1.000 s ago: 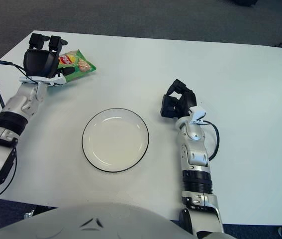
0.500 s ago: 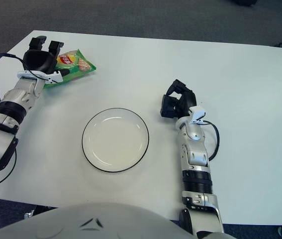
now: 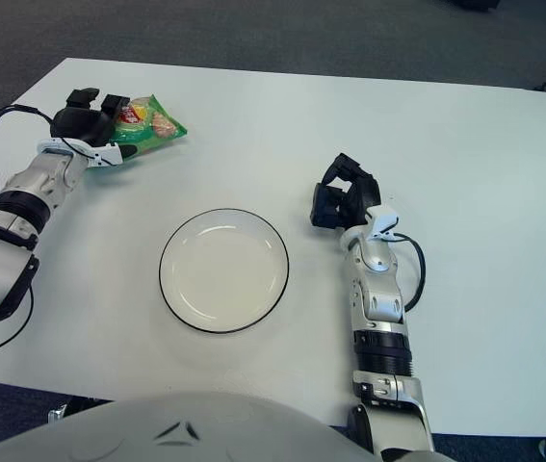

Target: Put the snack into the plate.

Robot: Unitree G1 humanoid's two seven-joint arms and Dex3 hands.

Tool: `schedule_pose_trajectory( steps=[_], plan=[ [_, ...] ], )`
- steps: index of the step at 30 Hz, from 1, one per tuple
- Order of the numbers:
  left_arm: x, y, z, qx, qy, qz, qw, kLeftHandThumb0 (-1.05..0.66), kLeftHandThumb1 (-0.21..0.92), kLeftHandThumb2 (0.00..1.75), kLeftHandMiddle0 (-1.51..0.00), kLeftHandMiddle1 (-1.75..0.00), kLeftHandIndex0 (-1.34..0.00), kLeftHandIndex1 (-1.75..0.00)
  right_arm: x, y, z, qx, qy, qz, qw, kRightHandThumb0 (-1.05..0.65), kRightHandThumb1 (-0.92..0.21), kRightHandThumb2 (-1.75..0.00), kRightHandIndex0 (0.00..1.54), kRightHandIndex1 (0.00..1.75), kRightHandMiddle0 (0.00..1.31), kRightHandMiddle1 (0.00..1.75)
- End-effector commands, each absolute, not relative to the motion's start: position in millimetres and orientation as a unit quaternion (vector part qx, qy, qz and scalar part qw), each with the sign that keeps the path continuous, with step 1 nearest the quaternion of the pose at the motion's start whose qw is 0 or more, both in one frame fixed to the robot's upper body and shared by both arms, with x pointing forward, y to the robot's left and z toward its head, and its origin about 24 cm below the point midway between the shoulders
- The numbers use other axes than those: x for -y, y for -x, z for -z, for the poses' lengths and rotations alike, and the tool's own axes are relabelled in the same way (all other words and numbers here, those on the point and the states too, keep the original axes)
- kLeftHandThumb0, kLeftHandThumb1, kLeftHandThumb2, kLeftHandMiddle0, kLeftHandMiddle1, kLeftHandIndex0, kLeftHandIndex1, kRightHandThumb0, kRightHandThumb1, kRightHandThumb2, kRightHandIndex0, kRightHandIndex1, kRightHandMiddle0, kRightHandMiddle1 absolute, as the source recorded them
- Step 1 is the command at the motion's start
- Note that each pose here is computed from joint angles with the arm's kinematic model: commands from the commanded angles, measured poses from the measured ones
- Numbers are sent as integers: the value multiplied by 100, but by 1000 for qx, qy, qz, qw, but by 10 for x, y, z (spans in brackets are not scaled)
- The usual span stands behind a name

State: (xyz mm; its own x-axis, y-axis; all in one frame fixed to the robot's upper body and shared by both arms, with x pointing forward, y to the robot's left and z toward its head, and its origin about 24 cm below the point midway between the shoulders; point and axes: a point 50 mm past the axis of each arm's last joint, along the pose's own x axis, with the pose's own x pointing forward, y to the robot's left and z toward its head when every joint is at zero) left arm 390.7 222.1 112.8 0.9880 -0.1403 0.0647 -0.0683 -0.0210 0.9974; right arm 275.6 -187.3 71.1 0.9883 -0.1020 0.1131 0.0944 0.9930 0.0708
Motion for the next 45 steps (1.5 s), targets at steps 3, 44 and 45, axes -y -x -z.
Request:
schedule_pose_trajectory(
  steps=[3, 44, 45],
  plan=[
    [-2244, -3922, -1147, 47, -670, 41, 739, -104, 92, 81, 0, -13, 0, -35, 1915, -2478, -269, -32, -40, 69, 996, -53, -20, -146, 130, 175, 72, 175],
    [-2286, -3791, -718, 1, -791, 61, 609, -84, 49, 76, 0, -87, 0, -104, 1873, -2447, -319, -24, -37, 66, 997, -53, -19, -147, 130, 175, 72, 175],
    [-2292, -3785, -707, 0, -793, 62, 606, -84, 48, 77, 0, -87, 0, -104, 1873, -2444, -320, -24, -37, 67, 997, -53, -19, -147, 130, 175, 72, 175]
  ],
)
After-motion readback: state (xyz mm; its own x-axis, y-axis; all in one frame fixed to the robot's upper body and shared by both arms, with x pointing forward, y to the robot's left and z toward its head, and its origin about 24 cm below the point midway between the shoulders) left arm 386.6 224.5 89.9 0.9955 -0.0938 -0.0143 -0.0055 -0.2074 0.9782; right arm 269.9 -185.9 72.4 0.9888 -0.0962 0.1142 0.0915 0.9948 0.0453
